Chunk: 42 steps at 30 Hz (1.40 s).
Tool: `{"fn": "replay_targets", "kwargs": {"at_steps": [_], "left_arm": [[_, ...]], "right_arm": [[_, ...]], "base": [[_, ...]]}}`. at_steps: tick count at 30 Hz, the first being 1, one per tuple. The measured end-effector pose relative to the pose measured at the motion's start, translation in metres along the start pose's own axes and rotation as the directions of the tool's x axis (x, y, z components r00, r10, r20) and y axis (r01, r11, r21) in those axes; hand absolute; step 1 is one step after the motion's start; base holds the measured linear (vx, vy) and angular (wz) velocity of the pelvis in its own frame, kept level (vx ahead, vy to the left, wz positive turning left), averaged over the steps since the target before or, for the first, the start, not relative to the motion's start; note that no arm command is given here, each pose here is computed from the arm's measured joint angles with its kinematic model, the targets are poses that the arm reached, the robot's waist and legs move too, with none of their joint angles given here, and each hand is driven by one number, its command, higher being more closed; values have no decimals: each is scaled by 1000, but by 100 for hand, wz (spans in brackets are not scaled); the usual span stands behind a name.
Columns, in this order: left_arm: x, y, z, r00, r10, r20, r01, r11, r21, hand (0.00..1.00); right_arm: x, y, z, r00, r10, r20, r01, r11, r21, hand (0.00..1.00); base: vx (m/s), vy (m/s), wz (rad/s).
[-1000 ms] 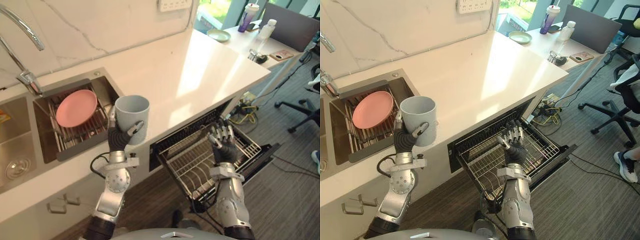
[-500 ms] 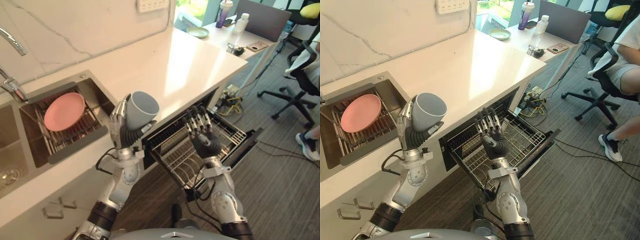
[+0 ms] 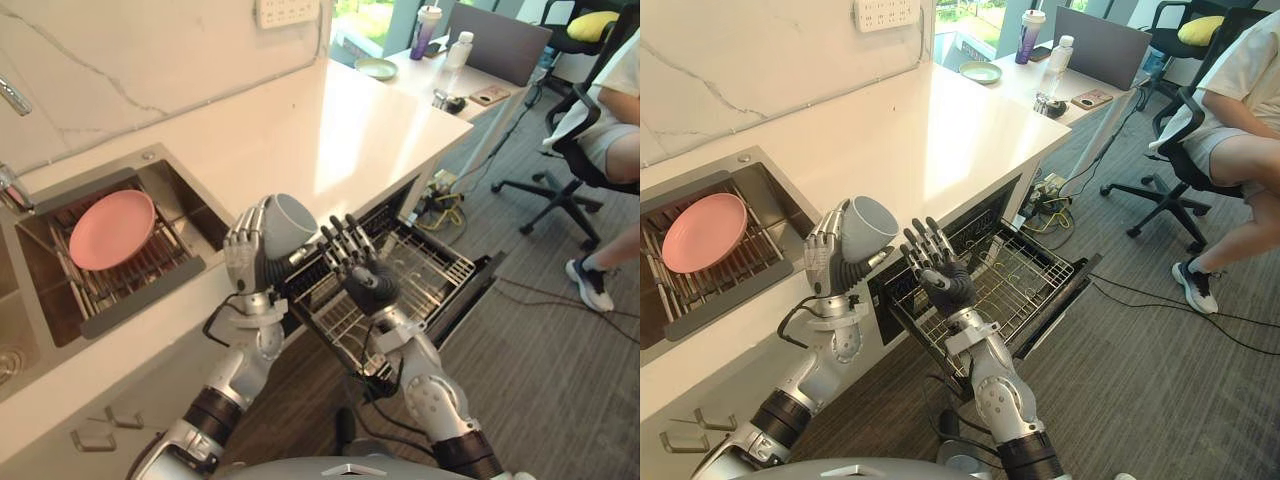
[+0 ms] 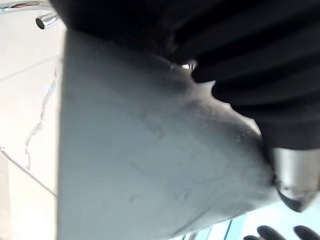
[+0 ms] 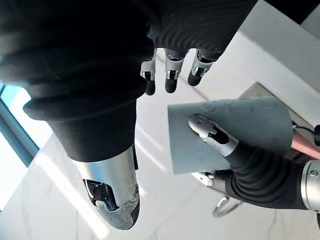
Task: Walk over to the sink, pick up the cup, carry it to the dishwasher, place the cup inside the dishwasher, then close the dishwasher door
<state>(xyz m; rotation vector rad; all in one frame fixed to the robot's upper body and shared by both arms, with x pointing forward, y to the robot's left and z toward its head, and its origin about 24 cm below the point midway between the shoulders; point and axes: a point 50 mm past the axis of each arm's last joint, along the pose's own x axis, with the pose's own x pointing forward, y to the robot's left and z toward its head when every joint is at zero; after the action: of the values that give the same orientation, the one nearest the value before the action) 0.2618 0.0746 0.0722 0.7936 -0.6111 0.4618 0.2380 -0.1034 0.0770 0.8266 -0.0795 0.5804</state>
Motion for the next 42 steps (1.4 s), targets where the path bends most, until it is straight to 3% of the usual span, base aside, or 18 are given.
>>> {"fn": "replay_targets", "kwargs": {"at_steps": [13,42], "left_arm": [[-10,-15,18,991,-120,54,118,992,43,100],[-12,-19,30,988,-109,108,103,993,60,100]], "right_arm": [[15,6,-7,993,-109,-52,107,994,-36,0],[37,16,-7,974,-221,-58,223,974,33,0]], "base": [[-30,7,3],[-6,0,1]]}}
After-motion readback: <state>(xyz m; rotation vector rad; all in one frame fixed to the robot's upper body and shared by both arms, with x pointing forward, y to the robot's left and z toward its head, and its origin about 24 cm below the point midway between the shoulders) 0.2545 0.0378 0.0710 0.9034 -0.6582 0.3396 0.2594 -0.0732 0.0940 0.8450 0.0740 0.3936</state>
